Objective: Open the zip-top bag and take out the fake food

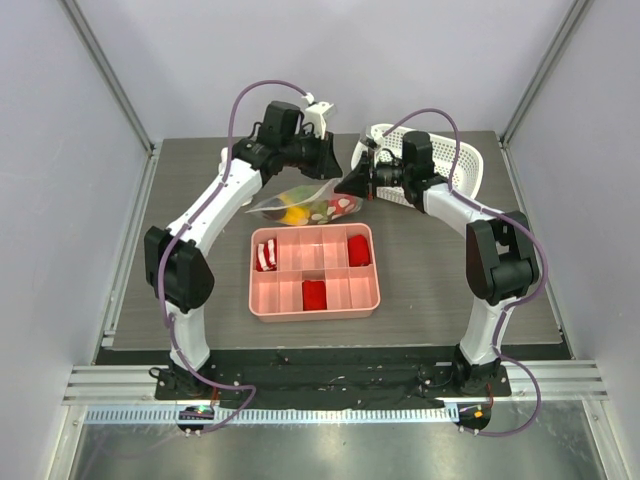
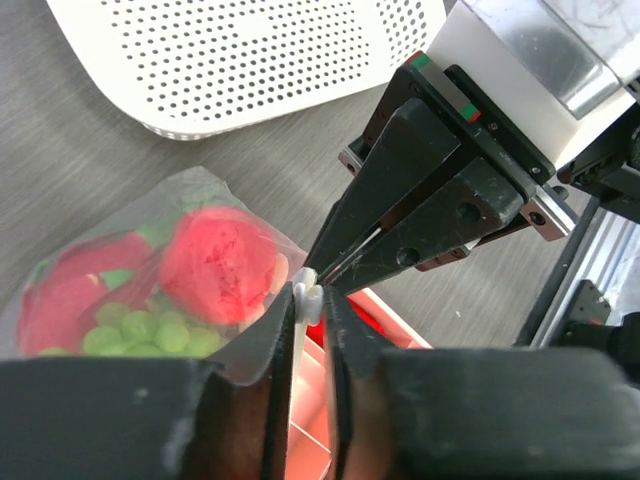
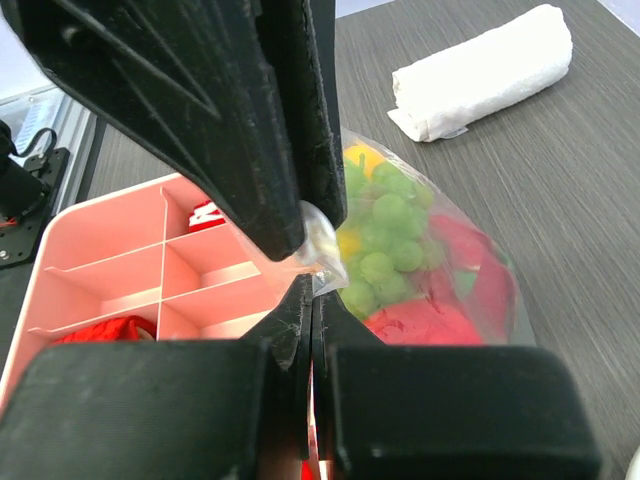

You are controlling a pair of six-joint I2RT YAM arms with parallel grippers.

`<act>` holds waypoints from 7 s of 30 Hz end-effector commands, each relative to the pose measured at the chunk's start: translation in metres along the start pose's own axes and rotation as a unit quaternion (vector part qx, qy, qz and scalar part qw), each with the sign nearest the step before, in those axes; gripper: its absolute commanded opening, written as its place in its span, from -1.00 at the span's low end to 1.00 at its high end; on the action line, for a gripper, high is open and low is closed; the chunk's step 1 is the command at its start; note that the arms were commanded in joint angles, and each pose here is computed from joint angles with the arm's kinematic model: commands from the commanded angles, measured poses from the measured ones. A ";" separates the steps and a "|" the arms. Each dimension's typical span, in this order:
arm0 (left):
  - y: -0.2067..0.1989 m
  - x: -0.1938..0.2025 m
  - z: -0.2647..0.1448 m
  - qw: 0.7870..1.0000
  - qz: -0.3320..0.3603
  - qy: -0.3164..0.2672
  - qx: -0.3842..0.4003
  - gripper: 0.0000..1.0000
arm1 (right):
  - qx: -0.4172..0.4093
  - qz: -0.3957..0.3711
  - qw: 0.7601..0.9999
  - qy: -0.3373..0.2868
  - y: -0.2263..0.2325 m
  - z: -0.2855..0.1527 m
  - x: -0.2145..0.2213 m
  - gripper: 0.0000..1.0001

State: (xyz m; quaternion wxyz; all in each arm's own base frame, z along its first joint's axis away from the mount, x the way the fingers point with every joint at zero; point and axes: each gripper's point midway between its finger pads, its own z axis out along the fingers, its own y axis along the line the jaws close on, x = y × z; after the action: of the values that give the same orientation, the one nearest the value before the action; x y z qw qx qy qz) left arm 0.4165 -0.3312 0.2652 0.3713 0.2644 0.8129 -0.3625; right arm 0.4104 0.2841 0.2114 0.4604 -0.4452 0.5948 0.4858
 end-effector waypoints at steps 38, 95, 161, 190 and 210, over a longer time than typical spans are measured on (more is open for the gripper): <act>0.002 -0.010 -0.014 1.000 0.004 -0.020 0.011 -0.62 | -0.012 -0.035 0.999 -0.037 0.019 -0.010 -0.048 -0.98; 0.002 -0.011 0.001 0.993 -0.089 -0.015 0.082 -0.43 | 0.002 -0.040 0.999 -0.024 0.014 -0.012 -0.048 -0.98; 0.042 0.078 -0.111 0.985 -0.040 0.039 -0.164 -1.00 | 0.284 0.081 0.945 -0.143 -0.081 -0.058 -0.067 -0.99; 0.033 0.003 -0.098 0.985 -0.114 -0.058 -0.114 0.14 | 0.150 0.021 0.978 -0.147 -0.075 -0.015 -0.089 -0.98; 0.059 0.016 -0.042 0.986 -0.144 -0.012 -0.082 -0.38 | 0.146 0.027 0.977 -0.154 -0.069 -0.018 -0.096 -0.98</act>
State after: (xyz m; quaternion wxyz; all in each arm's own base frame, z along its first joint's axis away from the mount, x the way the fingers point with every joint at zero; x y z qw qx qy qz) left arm 0.4278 -0.2542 0.2371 0.3367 0.1002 0.8777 -0.3260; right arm 0.4979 0.2651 0.2399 0.5419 -0.2528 0.6472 0.4728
